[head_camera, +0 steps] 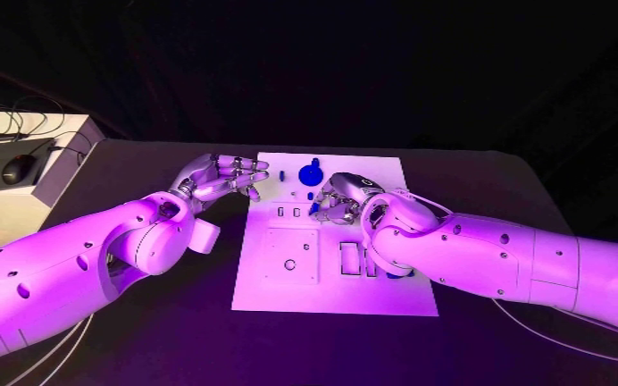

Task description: Assemble the parts on the task board

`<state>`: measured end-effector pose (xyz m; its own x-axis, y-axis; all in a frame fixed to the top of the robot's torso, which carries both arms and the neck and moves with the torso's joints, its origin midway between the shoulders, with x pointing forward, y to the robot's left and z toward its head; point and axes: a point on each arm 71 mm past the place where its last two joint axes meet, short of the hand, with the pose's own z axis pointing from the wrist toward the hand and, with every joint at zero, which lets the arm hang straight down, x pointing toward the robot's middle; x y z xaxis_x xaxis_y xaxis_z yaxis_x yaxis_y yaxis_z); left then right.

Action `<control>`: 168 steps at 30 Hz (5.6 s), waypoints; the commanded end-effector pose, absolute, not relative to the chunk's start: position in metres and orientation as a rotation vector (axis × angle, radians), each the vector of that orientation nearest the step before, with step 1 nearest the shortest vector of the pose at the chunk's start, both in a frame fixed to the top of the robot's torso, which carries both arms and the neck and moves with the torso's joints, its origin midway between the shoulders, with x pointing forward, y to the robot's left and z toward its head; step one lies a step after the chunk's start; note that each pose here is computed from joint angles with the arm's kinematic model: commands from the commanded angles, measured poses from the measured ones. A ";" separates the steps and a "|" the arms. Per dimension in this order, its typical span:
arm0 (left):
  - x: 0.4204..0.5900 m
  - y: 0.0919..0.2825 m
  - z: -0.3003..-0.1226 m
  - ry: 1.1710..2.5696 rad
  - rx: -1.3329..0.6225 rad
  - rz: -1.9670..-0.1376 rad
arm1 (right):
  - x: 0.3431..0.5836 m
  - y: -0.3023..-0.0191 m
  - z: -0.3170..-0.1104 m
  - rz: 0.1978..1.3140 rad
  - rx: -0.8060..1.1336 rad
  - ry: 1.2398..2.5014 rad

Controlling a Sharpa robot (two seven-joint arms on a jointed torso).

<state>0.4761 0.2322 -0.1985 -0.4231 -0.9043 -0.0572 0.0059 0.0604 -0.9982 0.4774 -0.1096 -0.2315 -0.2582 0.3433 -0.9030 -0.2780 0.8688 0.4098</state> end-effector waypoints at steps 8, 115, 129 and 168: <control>0.476 0.230 -0.198 1.566 -0.919 -1.488 | 0.476 -0.109 -0.232 0.591 0.036 1.729; 0.477 0.232 -0.200 1.589 -0.917 -1.476 | 0.480 -0.068 -0.199 0.219 -0.398 1.732; 0.477 0.232 -0.201 1.593 -0.916 -1.475 | 0.476 -0.064 -0.200 0.290 -0.380 1.705; 0.477 0.232 -0.201 1.594 -0.918 -1.473 | 0.478 -0.069 -0.206 0.267 -0.377 1.725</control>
